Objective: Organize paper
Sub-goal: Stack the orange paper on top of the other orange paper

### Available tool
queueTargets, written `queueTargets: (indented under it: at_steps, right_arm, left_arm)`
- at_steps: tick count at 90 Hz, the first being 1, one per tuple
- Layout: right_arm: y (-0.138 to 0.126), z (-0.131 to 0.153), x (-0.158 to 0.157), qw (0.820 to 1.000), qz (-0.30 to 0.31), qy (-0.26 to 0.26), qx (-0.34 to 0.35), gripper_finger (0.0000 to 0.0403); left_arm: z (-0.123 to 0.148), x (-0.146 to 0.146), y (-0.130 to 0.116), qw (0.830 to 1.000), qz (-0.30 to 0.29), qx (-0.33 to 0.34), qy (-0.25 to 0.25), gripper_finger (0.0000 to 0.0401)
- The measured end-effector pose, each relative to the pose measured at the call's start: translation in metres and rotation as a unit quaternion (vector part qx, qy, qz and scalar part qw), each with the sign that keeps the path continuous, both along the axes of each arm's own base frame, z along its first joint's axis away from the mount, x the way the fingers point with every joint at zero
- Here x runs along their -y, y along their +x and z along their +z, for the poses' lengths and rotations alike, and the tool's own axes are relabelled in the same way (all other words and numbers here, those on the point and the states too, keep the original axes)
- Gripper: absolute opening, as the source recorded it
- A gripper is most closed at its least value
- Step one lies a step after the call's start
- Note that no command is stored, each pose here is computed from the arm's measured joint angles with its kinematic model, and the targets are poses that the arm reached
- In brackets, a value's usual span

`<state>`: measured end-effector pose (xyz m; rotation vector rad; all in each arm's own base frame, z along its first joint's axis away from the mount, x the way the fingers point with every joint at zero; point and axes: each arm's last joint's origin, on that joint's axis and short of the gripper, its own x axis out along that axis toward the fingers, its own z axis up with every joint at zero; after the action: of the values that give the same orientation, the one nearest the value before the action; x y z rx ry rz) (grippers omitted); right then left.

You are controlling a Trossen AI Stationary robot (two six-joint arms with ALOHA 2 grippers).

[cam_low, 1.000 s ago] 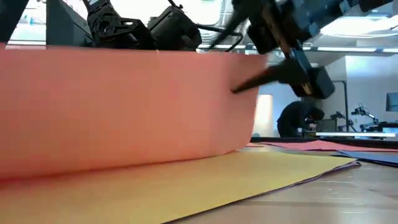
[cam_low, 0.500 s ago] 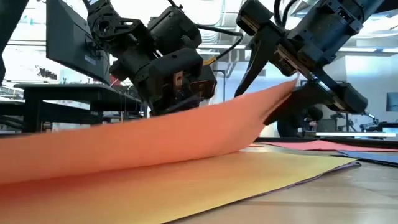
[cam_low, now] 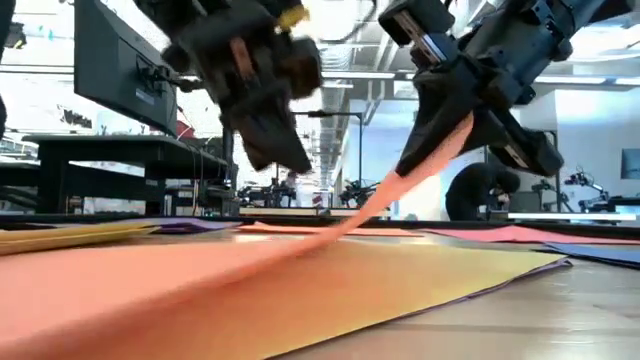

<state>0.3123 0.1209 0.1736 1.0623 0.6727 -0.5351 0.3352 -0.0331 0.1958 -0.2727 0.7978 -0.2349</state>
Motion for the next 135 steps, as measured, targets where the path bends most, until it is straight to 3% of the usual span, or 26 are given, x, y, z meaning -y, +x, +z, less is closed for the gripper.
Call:
queueTargets:
  at_steps: [13,23,33,41,48,57,66,80,99,135]
  right_arm:
    - [0.004,0.016,0.021,0.999,0.048,-0.005,0.009,0.0]
    - [0.007,0.029,0.05,0.996,0.088,-0.023,0.018,0.0]
    - [0.01,0.042,0.089,0.994,0.096,-0.03,0.035,0.0]
    - [0.01,0.048,0.125,0.998,0.029,-0.027,0.052,0.0]
    - [0.009,0.051,0.157,0.992,-0.103,-0.029,0.069,0.0]
    - [0.003,0.045,0.185,0.951,-0.281,-0.036,0.125,0.0]
    - [-0.006,0.031,0.194,0.911,-0.369,-0.017,0.185,0.0]
    - [-0.019,0.008,0.19,0.879,-0.437,-0.003,0.192,0.0]
    - [-0.019,-0.017,0.188,0.874,-0.455,0.014,0.17,0.0]
    - [0.017,-0.048,0.204,0.822,-0.489,0.048,0.287,0.0]
  left_arm:
    - [0.04,-0.021,-0.033,0.999,0.029,-0.008,0.043,0.0]
    - [0.057,-0.04,-0.056,0.994,0.057,-0.02,0.092,0.0]
    - [0.07,-0.061,-0.075,0.991,0.088,-0.03,0.101,0.0]
    - [0.075,-0.077,-0.088,0.986,0.125,-0.043,0.097,0.0]
    - [0.081,-0.089,-0.097,0.982,0.163,-0.043,0.086,0.0]
    - [0.088,-0.098,-0.11,0.975,0.208,-0.044,0.065,0.0]
    - [0.097,-0.1,-0.119,0.97,0.235,-0.03,0.051,0.0]
    - [0.107,-0.099,-0.128,0.968,0.244,-0.002,0.049,0.0]
    - [0.108,-0.099,-0.129,0.967,0.25,0.001,0.043,0.0]
    - [0.108,-0.099,-0.129,0.965,0.262,0.0,0.031,0.0]
